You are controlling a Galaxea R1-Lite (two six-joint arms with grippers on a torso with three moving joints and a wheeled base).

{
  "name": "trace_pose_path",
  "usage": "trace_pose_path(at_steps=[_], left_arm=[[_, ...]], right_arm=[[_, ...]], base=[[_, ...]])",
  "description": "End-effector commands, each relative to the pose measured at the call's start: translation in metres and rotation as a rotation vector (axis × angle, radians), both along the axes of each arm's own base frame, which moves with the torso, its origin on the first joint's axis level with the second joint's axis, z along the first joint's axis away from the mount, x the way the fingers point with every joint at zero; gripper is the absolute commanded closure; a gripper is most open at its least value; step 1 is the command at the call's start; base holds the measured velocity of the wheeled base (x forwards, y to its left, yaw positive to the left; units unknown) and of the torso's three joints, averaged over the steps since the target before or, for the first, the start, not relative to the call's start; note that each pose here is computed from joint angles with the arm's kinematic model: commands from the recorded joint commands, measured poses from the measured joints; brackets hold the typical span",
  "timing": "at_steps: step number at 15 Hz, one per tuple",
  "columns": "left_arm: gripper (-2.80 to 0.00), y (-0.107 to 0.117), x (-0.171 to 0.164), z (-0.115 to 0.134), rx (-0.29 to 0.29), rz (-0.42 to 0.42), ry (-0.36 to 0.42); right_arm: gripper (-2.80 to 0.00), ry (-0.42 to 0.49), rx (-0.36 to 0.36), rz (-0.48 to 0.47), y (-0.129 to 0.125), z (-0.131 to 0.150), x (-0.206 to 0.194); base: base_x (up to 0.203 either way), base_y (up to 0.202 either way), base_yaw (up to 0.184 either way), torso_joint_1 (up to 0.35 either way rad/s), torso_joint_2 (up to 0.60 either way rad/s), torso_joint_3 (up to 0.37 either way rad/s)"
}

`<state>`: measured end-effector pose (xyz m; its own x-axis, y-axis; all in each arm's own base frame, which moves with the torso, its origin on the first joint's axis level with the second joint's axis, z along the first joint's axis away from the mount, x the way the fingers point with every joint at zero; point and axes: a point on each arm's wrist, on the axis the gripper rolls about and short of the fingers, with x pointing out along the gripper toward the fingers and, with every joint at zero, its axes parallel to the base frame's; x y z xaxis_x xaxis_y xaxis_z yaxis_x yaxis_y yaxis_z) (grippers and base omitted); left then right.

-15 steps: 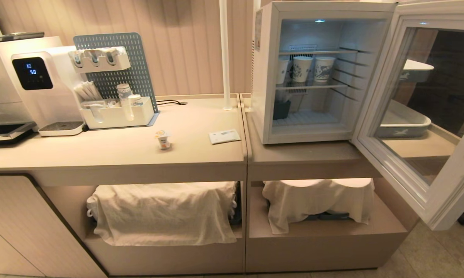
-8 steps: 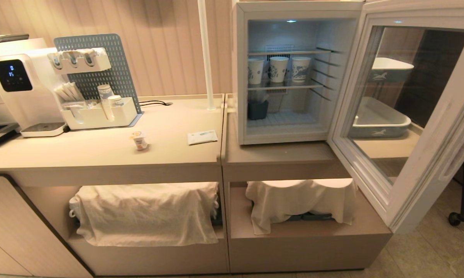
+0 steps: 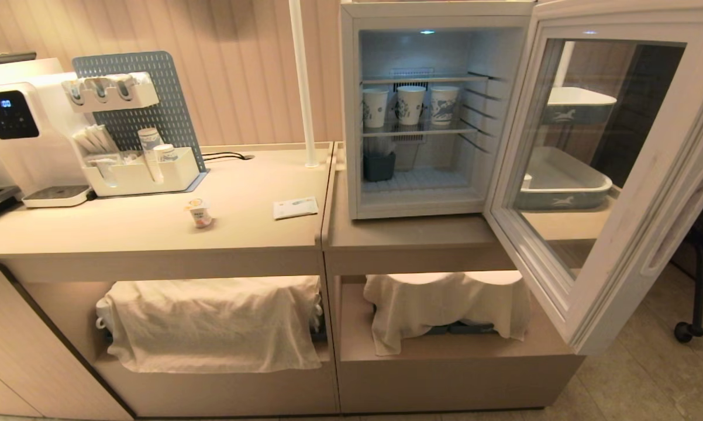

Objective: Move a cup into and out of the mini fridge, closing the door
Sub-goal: Open the freezer door

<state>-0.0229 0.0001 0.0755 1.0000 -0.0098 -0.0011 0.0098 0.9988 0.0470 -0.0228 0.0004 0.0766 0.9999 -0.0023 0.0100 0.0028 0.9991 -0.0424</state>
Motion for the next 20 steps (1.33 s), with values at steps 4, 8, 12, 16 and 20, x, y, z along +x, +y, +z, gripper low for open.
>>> trace_pose_path(at_steps=[4,8,12,16,20], left_arm=[[0.00,0.0001,0.0001,-0.0002,-0.004,0.004,0.001],[0.00,0.0001,-0.0001,0.0005,-0.018,0.004,-0.004],[0.00,0.0001,-0.0001,0.0005,-0.019,0.004,-0.004],[0.00,0.0000,-0.0001,0.0005,-0.019,0.005,-0.004],[0.00,0.0001,0.0000,0.0002,-0.019,0.005,-0.003]], right_arm=[[0.00,0.007,-0.001,0.001,0.0000,-0.0026,0.0005],[0.00,0.007,-0.001,0.001,0.0000,-0.0026,0.0005],[0.00,0.006,0.000,0.001,0.0000,-0.0024,0.0005],[0.00,0.005,0.001,0.001,0.0000,-0.0024,0.0005],[0.00,0.004,-0.007,0.004,0.0001,-0.0023,0.0005]], base=[[0.000,0.000,0.000,0.000,0.00,0.000],[0.000,0.000,0.000,0.000,0.00,0.000],[0.000,0.000,0.000,0.000,0.00,0.000],[0.000,0.000,0.000,0.000,0.00,0.000],[0.000,0.000,0.000,0.000,0.00,0.000]])
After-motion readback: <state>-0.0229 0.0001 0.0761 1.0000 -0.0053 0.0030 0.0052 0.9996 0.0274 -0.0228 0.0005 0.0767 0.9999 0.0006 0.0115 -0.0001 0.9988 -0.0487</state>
